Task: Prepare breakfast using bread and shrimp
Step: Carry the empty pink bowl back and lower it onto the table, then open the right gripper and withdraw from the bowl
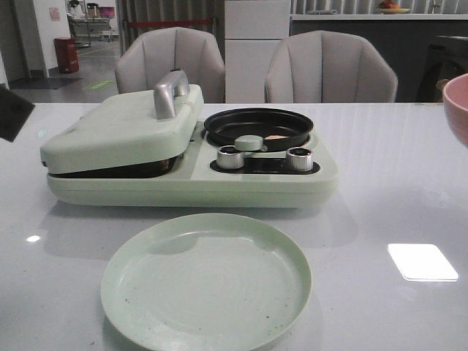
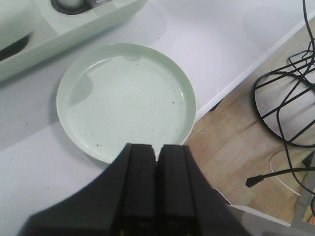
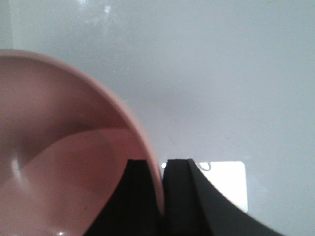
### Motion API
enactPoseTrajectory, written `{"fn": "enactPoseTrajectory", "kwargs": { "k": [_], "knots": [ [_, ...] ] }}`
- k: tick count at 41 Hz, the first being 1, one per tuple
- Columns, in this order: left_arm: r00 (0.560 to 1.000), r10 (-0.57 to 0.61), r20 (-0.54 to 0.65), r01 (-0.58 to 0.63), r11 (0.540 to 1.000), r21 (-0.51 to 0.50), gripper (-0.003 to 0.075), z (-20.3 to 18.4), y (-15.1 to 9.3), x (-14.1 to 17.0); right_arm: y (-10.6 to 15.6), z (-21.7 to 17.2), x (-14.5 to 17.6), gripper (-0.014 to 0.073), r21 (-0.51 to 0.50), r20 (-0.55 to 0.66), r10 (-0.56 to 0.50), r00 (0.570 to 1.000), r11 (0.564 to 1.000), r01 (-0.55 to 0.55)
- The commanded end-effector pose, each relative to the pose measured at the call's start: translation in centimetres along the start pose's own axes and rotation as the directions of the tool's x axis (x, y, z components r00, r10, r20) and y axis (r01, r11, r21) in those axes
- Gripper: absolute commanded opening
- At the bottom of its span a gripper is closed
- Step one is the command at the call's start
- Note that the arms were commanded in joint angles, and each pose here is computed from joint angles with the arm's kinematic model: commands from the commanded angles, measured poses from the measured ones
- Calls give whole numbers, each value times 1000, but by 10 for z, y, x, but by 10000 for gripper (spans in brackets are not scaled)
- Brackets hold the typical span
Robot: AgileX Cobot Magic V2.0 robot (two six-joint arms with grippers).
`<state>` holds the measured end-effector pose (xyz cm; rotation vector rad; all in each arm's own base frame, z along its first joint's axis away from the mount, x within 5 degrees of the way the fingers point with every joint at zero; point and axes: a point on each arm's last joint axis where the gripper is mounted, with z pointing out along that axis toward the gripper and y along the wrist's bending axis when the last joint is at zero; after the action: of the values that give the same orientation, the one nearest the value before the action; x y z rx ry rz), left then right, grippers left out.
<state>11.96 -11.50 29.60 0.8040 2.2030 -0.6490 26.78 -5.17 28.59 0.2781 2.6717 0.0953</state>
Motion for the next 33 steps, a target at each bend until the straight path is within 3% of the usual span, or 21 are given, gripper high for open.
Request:
{"fn": "enactPoseTrajectory", "kwargs": {
  "k": [1, 23, 26, 33],
  "knots": [
    [997, -16, 78, 15, 1000, 14, 102, -7, -4, -11, 0, 5, -12, 43, -43, 57, -2, 998, 999, 4],
    [997, -16, 78, 15, 1000, 14, 102, -7, -4, -11, -11, 88, -25, 52, -21, -12, 26, 1000, 999, -26],
    [997, -16, 78, 15, 1000, 14, 102, -7, -4, -11, -11, 92, -25, 96, -21, -23, 13, 1000, 1000, -14],
    [997, -16, 78, 15, 1000, 14, 102, -7, -4, -11, -12, 95, -23, 328, -25, -47, -14, 999, 1000, 13]
  ]
}}
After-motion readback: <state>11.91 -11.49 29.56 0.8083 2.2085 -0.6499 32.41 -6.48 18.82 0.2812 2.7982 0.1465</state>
